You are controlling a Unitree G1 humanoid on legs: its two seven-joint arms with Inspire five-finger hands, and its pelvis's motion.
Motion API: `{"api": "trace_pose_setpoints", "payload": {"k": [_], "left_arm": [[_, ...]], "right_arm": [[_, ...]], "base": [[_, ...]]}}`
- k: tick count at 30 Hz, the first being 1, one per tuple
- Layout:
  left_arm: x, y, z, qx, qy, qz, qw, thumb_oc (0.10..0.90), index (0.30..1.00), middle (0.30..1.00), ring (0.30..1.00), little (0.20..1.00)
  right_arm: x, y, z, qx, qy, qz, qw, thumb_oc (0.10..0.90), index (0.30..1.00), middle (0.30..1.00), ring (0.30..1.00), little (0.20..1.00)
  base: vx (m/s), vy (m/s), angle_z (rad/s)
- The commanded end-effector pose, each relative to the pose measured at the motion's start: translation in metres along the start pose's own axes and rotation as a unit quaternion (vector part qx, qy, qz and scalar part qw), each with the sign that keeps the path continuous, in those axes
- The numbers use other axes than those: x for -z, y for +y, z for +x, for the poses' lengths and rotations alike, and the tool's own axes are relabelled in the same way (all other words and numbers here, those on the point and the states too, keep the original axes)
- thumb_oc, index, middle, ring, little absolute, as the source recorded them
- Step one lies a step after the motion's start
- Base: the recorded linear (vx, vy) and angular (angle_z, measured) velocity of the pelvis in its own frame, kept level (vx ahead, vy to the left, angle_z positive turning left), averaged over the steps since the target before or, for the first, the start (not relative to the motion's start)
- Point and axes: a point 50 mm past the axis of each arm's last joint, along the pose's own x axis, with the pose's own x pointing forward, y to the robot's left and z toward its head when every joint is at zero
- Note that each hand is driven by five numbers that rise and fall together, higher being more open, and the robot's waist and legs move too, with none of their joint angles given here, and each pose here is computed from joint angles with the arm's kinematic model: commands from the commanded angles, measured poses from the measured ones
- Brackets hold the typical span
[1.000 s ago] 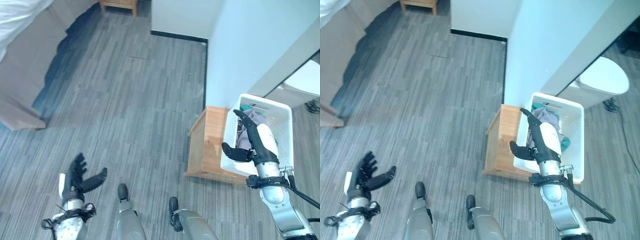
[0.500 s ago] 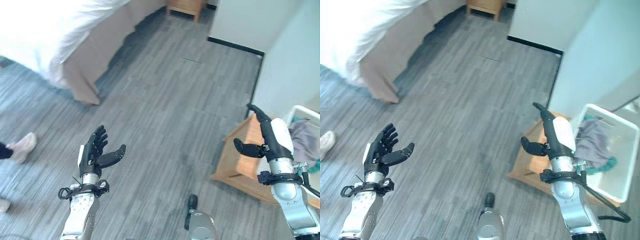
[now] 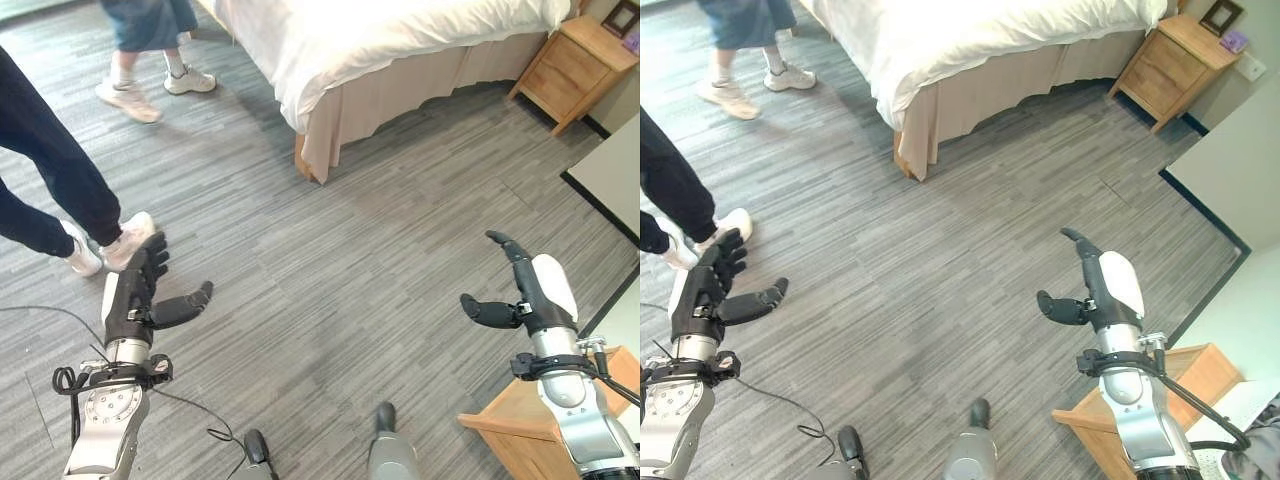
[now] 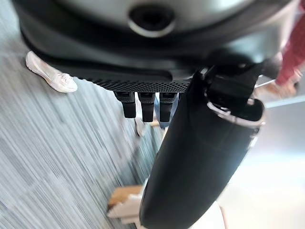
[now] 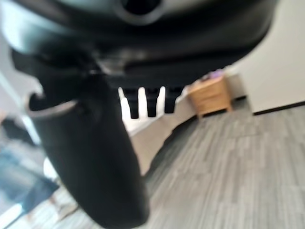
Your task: Pick up bed clothes into laundry basket.
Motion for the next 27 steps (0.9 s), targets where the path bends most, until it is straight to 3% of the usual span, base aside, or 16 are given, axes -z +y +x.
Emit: {"api": "trace_pose_setpoints", "payload": {"k": [1, 8, 16, 18, 21, 26, 27], "left_arm": [[-0.036, 0.009, 0.006, -0.017, -0.099, 0.026, 0.995, 0.800, 0.900, 0.900, 0.900, 0.900], [-0.014, 0.017, 0.000, -0.027, -0.047, 0.049, 0.997, 0.800, 0.900, 0.900, 0.900, 0.900], [-0.053, 0.045, 0.029, -0.085, -0.128, 0.141, 0.978, 0.800, 0.900, 0.900, 0.900, 0.900], [-0.061, 0.053, 0.035, -0.109, -0.140, 0.144, 0.974, 0.800, 0.900, 0.900, 0.900, 0.900], [-0.068, 0.051, 0.032, -0.102, -0.162, 0.165, 0.968, 0.800, 0.900, 0.900, 0.900, 0.900], [-0.058, 0.045, 0.024, -0.074, -0.146, 0.166, 0.973, 0.800, 0.900, 0.900, 0.900, 0.900], [-0.053, 0.036, 0.021, -0.055, -0.137, 0.197, 0.969, 0.800, 0.900, 0.900, 0.900, 0.900]], "right_arm": [[-0.026, -0.034, 0.024, 0.077, -0.065, -0.009, 0.995, 0.800, 0.900, 0.900, 0.900, 0.900], [-0.014, -0.039, 0.023, 0.066, -0.043, -0.040, 0.996, 0.800, 0.900, 0.900, 0.900, 0.900], [-0.015, -0.076, 0.032, 0.093, -0.057, -0.093, 0.990, 0.800, 0.900, 0.900, 0.900, 0.900], [-0.017, -0.094, 0.039, 0.094, -0.063, -0.148, 0.983, 0.800, 0.900, 0.900, 0.900, 0.900], [-0.002, -0.102, 0.029, 0.095, -0.037, -0.184, 0.978, 0.800, 0.900, 0.900, 0.900, 0.900], [0.004, -0.098, 0.020, 0.093, -0.024, -0.156, 0.983, 0.800, 0.900, 0.900, 0.900, 0.900], [0.004, -0.092, 0.020, 0.088, -0.026, -0.150, 0.985, 0.800, 0.900, 0.900, 0.900, 0.900]], "base": [[-0.21, 0.126, 0.17], [-0.07, -0.017, -0.01], [-0.08, -0.039, -0.07], [-0.07, 0.108, 0.20], [0.08, 0.176, 0.15], [0.07, 0.085, 0.18], [0.04, 0.048, -0.01]]}}
